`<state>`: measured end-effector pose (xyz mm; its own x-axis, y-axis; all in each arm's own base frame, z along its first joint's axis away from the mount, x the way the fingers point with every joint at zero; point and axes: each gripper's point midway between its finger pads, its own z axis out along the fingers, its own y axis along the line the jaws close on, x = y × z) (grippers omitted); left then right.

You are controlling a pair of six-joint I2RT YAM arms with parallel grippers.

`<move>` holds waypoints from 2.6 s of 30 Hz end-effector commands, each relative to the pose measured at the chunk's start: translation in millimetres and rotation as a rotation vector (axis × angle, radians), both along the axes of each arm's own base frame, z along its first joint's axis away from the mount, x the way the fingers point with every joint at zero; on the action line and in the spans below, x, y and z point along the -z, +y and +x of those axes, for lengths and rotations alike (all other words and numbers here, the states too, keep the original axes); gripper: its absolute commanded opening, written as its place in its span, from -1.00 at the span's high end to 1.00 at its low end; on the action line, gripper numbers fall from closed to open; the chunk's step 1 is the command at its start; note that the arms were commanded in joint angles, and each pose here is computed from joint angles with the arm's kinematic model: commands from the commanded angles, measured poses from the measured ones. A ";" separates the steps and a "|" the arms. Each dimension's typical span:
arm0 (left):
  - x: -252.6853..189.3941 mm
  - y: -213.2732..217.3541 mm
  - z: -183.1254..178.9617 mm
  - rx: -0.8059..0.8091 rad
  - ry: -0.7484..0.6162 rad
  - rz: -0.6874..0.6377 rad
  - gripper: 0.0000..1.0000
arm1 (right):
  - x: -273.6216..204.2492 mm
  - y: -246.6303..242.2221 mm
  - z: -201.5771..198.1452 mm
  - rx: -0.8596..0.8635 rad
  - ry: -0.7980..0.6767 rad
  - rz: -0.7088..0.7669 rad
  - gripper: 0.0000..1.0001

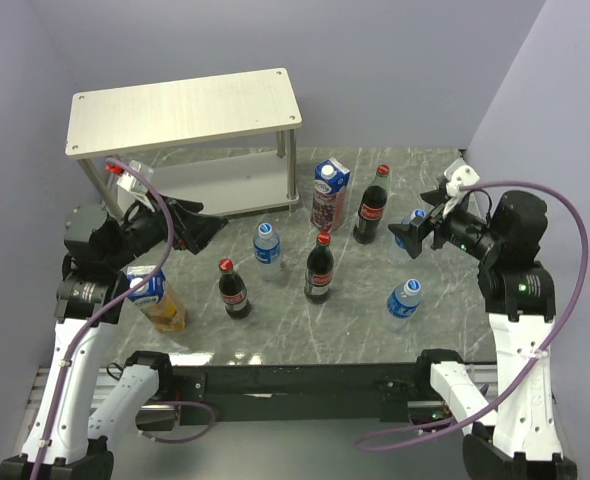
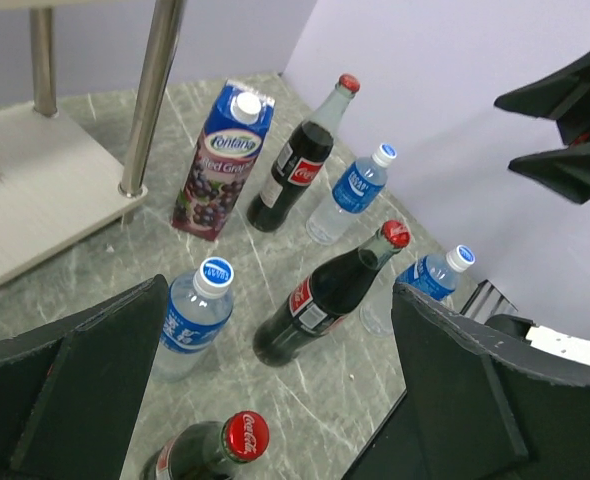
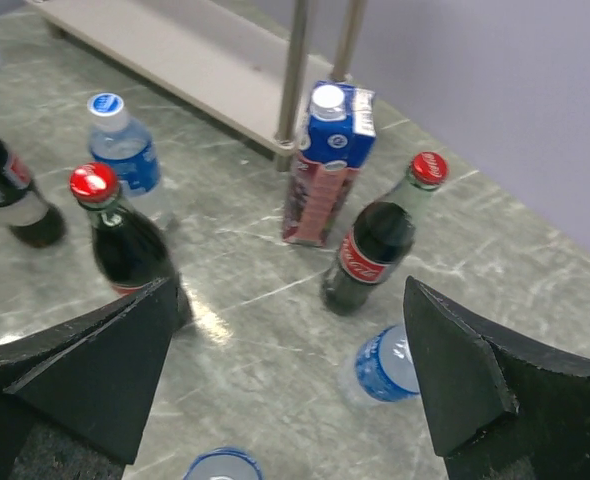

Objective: Place and organize the beverage onto the shelf
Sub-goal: Pick up the drink from the center of the board.

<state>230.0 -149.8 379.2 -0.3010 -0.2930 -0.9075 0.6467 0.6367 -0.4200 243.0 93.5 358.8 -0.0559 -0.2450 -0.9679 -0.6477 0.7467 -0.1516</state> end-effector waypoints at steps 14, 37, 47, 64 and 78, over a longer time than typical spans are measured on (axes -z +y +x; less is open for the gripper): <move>7.2 7.9 -13.7 -0.044 -0.062 0.029 -0.99 | -11.5 -20.1 69.8 0.199 0.146 0.102 -0.87; 34.4 20.4 -5.5 -0.131 -0.044 0.070 -0.99 | 4.8 -2.7 141.7 0.186 0.261 0.062 -0.75; 38.0 20.2 -4.1 -0.131 -0.042 0.069 -0.99 | 16.3 0.8 158.0 0.212 0.269 0.013 -0.74; 43.4 19.5 -2.0 -0.127 -0.029 0.070 -0.99 | 54.3 18.1 179.7 0.208 0.357 -0.036 -0.49; 41.5 19.8 -3.1 -0.127 -0.034 0.074 -0.99 | 75.4 26.5 179.9 0.196 0.399 -0.049 -0.24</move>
<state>226.6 -130.1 327.4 -0.2811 -0.2664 -0.9220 0.5527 0.7405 -0.3824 417.1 117.4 276.5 -0.5052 -0.2332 -0.8309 -0.5073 0.8591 0.0674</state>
